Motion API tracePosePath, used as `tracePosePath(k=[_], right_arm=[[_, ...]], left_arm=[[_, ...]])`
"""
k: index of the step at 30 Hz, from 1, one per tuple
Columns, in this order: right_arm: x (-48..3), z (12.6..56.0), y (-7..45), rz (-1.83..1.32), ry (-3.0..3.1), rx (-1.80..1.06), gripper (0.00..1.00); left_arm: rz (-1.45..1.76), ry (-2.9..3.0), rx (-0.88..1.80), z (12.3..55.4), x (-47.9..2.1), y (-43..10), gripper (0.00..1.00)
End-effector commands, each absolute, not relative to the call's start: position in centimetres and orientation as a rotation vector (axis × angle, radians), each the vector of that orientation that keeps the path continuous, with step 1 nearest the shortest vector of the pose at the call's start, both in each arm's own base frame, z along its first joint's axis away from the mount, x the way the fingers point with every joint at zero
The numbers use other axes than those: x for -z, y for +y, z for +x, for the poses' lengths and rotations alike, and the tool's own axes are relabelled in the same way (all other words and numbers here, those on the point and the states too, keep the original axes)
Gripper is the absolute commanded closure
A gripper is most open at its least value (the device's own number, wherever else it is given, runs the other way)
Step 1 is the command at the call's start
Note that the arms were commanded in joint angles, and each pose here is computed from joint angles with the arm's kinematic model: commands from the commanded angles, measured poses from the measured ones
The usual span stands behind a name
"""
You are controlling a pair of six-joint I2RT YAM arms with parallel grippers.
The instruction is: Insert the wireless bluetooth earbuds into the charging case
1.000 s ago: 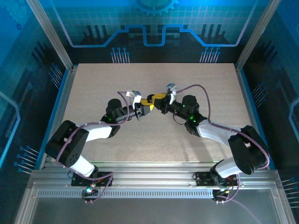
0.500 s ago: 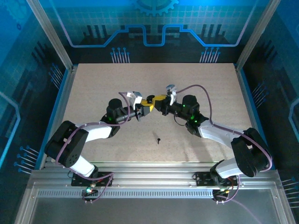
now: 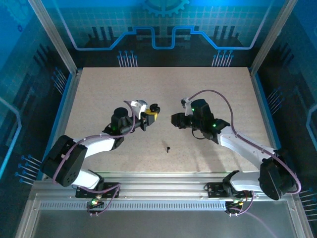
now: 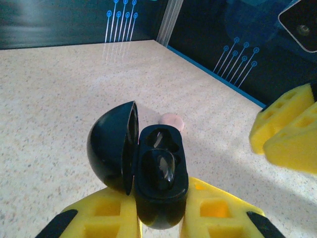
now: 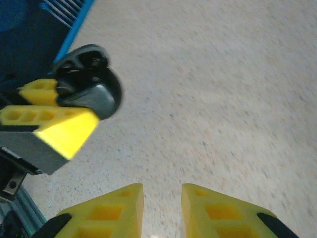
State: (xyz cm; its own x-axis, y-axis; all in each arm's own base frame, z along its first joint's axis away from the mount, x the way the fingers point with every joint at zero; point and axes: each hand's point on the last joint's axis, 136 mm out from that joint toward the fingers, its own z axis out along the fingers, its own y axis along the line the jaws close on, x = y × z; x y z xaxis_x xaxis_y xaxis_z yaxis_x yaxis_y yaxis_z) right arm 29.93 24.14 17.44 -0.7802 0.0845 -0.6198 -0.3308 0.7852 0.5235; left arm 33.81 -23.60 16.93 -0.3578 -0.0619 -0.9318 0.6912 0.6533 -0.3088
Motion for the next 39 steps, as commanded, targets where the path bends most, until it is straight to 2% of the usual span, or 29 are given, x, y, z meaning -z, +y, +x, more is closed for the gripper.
tracePosePath(k=[1, 10, 16, 27, 39], right_arm=[[-14.4, 26.0, 20.8, 0.089, 2.637, -0.686, 0.71], [-12.2, 22.0, 21.7, 0.222, 2.87, -0.628, 0.63], [-10.4, 21.9, 24.3, 0.22, 2.975, -0.595, 0.62], [-6.1, 22.4, 27.6, 0.194, 3.142, -0.489, 0.62], [-2.9, 21.2, 27.6, 0.171, 3.237, -0.356, 0.63]], left_arm=[[0.507, 1.813, 0.846, 32.1, -15.3, -22.7, 0.94], [0.599, 1.769, 0.796, 27.2, -12.5, -21.7, 0.94], [0.628, 1.777, 0.75, 25.7, -11.8, -21.0, 0.94], [0.602, 1.834, 0.63, 24.9, -11.4, -18.8, 0.94], [0.599, 1.832, 0.632, 24.8, -11.7, -18.8, 0.93]])
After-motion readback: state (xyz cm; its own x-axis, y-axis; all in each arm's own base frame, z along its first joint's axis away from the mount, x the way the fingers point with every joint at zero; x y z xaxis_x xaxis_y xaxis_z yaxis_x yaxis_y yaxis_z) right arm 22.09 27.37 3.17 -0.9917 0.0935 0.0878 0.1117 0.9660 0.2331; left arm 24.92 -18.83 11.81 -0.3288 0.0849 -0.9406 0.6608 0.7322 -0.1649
